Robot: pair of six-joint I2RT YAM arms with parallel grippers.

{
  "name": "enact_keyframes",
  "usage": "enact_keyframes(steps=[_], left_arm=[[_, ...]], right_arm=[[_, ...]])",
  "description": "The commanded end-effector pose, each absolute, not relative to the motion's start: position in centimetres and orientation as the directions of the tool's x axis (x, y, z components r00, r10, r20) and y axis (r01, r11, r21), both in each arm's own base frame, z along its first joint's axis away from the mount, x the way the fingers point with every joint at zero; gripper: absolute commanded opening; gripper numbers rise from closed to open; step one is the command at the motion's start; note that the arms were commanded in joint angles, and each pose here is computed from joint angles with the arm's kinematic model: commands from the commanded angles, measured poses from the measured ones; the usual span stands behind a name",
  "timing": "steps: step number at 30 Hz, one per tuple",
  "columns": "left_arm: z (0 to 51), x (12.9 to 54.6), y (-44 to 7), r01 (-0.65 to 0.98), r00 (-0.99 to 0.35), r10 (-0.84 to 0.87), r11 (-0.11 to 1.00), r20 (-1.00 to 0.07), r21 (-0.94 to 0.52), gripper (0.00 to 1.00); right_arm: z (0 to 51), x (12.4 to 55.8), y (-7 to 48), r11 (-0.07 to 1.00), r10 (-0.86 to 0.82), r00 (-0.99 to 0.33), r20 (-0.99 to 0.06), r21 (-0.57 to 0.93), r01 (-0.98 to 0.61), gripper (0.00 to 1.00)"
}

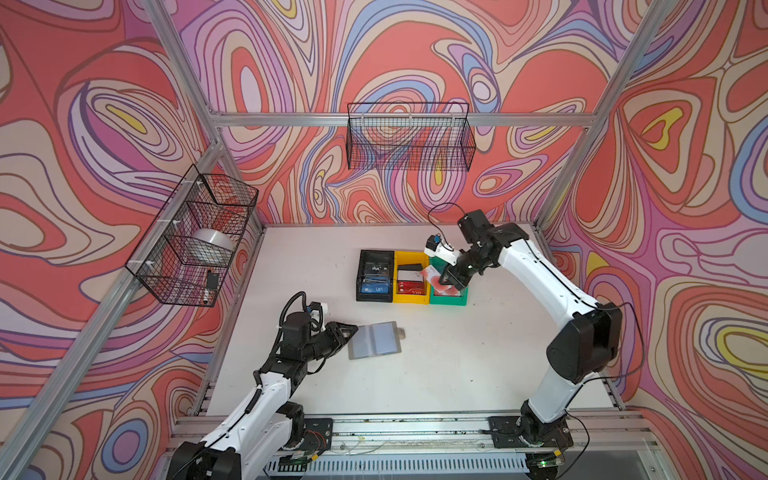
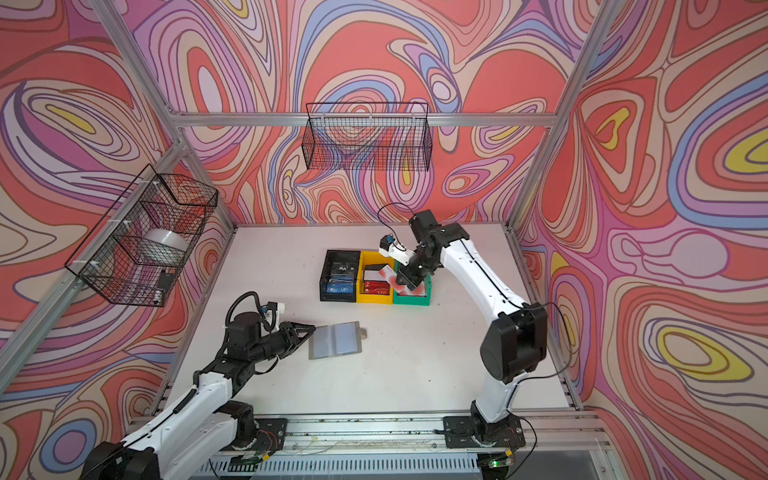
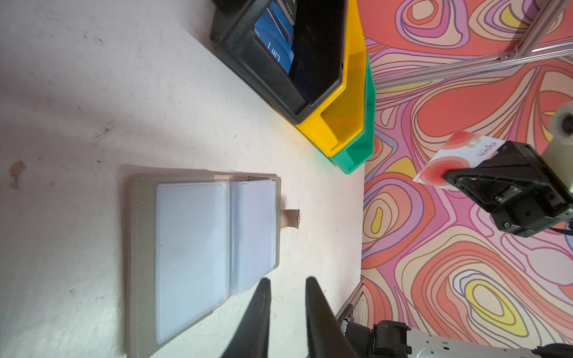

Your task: Take the credit cards out of the card holder

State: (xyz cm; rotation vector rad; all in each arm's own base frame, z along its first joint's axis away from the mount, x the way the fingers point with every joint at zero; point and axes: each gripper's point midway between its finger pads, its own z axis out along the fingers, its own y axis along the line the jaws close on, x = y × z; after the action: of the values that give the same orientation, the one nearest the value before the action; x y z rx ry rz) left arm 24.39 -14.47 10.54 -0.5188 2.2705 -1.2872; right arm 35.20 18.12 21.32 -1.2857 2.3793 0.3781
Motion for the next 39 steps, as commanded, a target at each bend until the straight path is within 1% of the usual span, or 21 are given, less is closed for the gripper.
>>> enact_keyframes(steps=[1, 4, 10, 15, 20, 24, 34, 39], left_arm=[[10.9, 24.6, -14.5, -0.087, -0.816, -0.532, 0.498, -0.225, -0.863, 0.24], [11.1, 24.5, -14.4, -0.086, -0.813, -0.535, 0.498, -0.228, -0.863, 0.24], [11.2, 24.3, -14.3, -0.091, -0.812, -0.537, 0.504, -0.229, -0.859, 0.23], [11.1, 24.1, -14.0, -0.099, -0.808, -0.542, 0.511, -0.231, -0.854, 0.24], [11.2, 24.2, -13.9, -0.100, -0.805, -0.544, 0.517, -0.236, -0.850, 0.24], [11.0, 24.2, -14.0, -0.107, -0.808, -0.543, 0.516, -0.229, -0.850, 0.24], [10.8, 24.3, -14.0, -0.112, -0.810, -0.542, 0.519, -0.225, -0.847, 0.24], [10.6, 24.2, -13.9, -0.118, -0.809, -0.544, 0.520, -0.222, -0.846, 0.23]], right_arm=[[20.5, 36.1, 14.0, 0.419, -0.875, -0.353, -0.331, -0.154, -0.895, 0.00], [20.0, 37.1, 13.0, 0.378, -0.906, -0.321, -0.276, -0.183, -0.908, 0.00], [17.3, 39.3, 13.3, 0.317, -0.933, -0.289, -0.212, -0.113, -0.941, 0.00], [15.9, 40.7, 13.2, 0.278, -0.949, -0.259, -0.178, -0.094, -0.956, 0.00], [15.0, 40.9, 12.9, 0.246, -0.961, -0.235, -0.148, -0.065, -0.967, 0.00], [13.1, 40.5, 12.6, 0.240, -0.965, -0.236, -0.111, -0.018, -0.971, 0.00], [10.8, 40.5, 13.8, 0.237, -0.959, -0.241, -0.149, 0.045, -0.970, 0.00], [9.3, 40.0, 13.9, 0.242, -0.959, -0.252, -0.132, 0.086, -0.966, 0.00]])
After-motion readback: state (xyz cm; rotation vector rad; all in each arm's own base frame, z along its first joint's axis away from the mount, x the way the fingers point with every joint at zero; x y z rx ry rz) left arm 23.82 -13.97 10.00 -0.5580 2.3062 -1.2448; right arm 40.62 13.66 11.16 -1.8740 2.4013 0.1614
